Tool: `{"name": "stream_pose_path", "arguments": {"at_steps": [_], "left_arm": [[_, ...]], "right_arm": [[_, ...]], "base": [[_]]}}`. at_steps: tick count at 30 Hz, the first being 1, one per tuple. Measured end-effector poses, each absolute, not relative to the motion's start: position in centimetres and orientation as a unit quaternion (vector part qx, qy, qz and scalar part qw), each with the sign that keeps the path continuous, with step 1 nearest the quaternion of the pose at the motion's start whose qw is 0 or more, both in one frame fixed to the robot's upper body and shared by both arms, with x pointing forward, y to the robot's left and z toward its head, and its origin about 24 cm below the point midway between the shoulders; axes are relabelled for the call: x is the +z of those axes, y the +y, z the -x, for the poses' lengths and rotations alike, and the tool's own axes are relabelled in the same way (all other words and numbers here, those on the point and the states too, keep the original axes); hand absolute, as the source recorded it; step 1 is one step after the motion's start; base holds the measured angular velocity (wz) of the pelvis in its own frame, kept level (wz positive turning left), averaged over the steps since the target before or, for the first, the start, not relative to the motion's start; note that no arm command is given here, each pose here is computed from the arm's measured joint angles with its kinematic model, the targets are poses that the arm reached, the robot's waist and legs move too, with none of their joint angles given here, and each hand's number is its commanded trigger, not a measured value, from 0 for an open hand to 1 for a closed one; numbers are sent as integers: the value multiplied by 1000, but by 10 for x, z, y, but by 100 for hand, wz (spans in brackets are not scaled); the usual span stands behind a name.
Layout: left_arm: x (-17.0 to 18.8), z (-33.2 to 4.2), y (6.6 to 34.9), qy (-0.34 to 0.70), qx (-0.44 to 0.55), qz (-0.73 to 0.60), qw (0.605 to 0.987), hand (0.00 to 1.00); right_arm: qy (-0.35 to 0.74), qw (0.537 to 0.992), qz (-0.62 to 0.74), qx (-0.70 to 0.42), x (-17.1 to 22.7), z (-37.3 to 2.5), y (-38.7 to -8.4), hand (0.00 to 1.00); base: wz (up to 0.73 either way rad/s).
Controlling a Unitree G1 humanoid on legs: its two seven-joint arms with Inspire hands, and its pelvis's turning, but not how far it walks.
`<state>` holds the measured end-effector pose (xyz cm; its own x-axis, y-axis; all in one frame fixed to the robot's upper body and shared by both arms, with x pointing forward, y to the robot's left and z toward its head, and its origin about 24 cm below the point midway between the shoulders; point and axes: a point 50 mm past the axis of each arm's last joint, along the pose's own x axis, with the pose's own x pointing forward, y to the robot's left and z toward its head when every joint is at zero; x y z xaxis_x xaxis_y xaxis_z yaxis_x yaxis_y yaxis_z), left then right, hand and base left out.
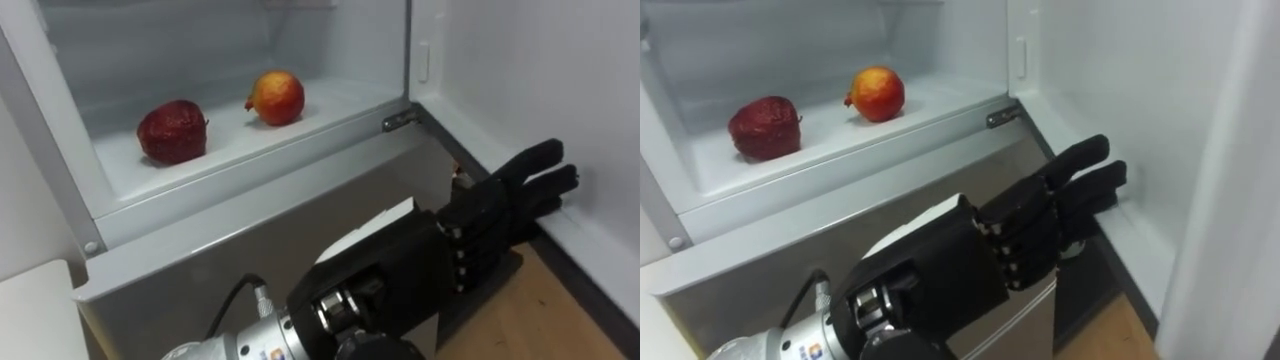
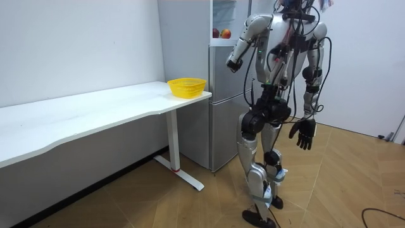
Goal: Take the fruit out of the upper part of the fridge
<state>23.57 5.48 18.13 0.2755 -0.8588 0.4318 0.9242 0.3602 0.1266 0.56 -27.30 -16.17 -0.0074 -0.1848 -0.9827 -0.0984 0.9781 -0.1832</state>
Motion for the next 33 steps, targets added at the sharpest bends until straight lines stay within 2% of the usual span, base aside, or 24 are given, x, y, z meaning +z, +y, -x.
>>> {"name": "stream_pose_path", "arguments": {"at_steps": [33], "left_arm": [[187, -240, 45, -217, -568, 79, 790, 0]], "right_arm": [[702, 705, 84, -55, -161, -8, -275, 0]], "base": [[0]]}}
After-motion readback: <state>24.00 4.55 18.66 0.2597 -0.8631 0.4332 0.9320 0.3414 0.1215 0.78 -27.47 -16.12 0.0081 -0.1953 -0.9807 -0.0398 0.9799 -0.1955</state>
